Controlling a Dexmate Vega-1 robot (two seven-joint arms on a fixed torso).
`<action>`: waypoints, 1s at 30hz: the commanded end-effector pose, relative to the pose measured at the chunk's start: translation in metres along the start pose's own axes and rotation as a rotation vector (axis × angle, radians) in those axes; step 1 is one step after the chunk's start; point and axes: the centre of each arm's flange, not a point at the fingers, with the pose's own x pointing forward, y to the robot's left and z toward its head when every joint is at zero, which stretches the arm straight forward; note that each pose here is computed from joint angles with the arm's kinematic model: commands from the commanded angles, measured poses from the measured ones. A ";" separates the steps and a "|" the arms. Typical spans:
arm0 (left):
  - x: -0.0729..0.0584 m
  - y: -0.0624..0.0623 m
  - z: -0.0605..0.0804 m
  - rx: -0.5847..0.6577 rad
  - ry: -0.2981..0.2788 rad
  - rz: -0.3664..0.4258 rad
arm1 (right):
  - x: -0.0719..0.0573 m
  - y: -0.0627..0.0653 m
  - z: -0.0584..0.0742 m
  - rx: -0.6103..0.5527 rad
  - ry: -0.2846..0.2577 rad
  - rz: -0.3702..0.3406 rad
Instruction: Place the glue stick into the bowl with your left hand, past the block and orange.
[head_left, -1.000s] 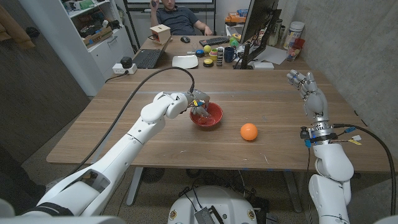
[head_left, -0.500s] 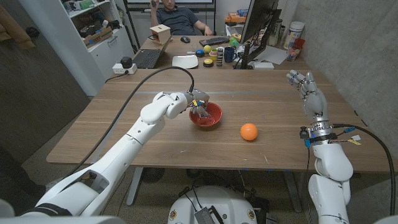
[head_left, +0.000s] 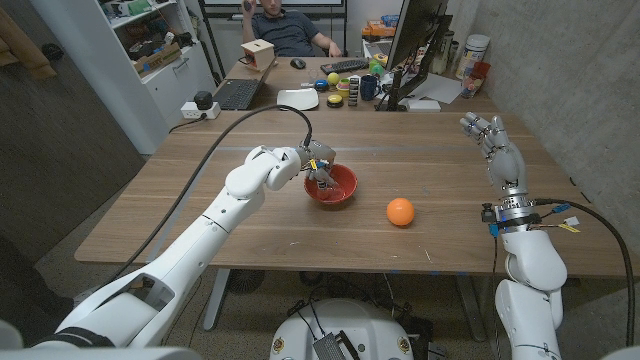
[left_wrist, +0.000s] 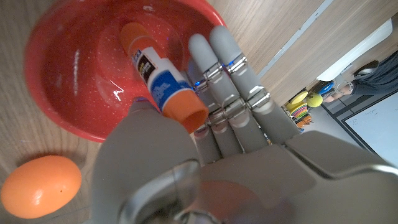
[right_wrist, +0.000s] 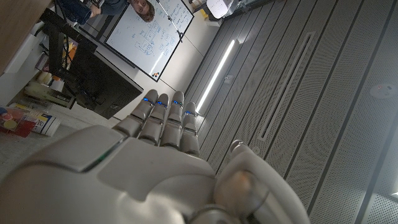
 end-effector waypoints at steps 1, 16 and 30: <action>-0.002 0.005 -0.002 0.021 0.030 -0.007 | 0.000 0.000 0.000 0.002 -0.004 -0.001; -0.002 0.014 -0.004 0.036 0.046 -0.010 | 0.000 -0.001 -0.003 0.001 0.001 0.005; -0.004 0.024 -0.006 0.047 0.057 0.006 | 0.002 -0.002 -0.007 0.011 0.006 0.007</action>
